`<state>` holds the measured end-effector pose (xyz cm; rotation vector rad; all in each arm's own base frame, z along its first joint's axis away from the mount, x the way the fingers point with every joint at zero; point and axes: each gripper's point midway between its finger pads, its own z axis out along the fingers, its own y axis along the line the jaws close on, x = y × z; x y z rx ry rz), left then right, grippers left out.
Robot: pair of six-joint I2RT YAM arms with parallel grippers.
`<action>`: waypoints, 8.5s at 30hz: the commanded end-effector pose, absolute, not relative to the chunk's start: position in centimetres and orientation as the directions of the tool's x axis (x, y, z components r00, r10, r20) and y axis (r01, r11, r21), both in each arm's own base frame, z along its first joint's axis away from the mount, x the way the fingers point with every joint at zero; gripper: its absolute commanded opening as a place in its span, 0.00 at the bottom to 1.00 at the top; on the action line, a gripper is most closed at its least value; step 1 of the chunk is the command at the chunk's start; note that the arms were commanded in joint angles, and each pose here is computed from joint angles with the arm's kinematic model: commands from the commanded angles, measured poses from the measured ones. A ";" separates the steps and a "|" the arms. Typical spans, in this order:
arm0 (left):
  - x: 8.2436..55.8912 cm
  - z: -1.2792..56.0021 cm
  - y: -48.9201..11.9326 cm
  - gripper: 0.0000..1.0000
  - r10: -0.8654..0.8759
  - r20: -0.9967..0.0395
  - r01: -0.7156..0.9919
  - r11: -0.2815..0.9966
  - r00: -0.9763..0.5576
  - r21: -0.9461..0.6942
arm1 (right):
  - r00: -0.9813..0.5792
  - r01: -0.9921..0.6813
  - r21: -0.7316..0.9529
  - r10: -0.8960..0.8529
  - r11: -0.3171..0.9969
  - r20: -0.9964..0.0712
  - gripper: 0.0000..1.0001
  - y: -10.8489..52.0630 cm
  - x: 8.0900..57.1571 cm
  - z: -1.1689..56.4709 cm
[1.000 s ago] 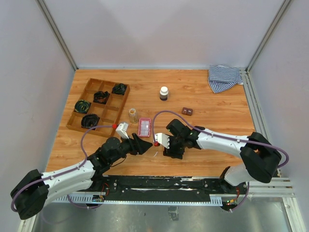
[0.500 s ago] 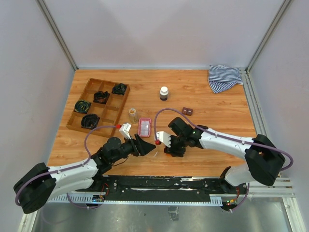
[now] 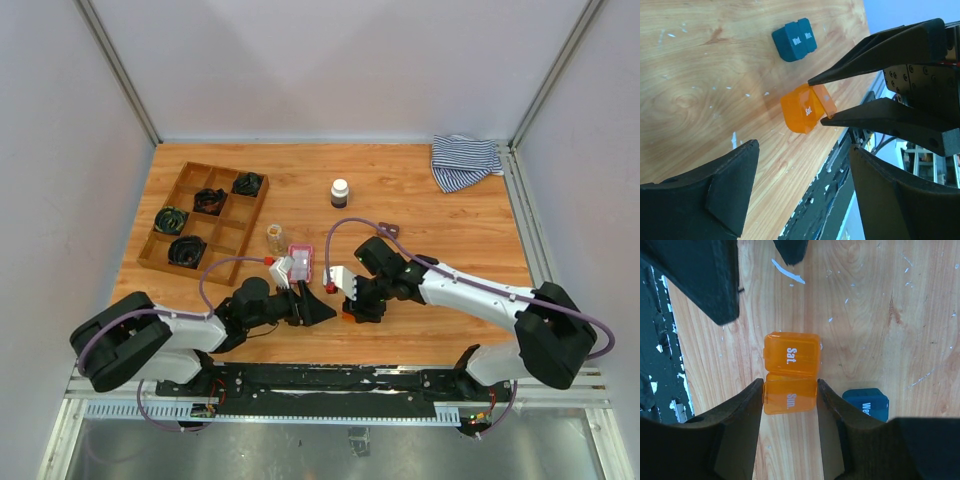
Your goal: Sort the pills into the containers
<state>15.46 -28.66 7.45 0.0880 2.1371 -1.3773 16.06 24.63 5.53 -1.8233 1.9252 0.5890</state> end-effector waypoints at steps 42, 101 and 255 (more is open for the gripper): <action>14.7 8.6 -34.9 0.00 -0.206 -0.381 0.333 0.233 -0.901 -0.914 | -0.049 -0.999 0.034 -0.756 0.035 -0.653 0.44 25.6 15.7 8.9; 13.2 9.7 -34.6 0.00 -0.103 -0.478 0.448 0.224 -0.872 -0.866 | -0.204 -0.971 0.039 -0.732 0.235 -0.650 0.55 23.4 19.5 9.0; 35.9 13.8 -15.6 0.82 0.051 -0.802 0.109 0.994 -0.596 -0.018 | 0.061 -0.982 -0.127 -0.405 0.139 -0.912 0.99 20.8 20.7 20.0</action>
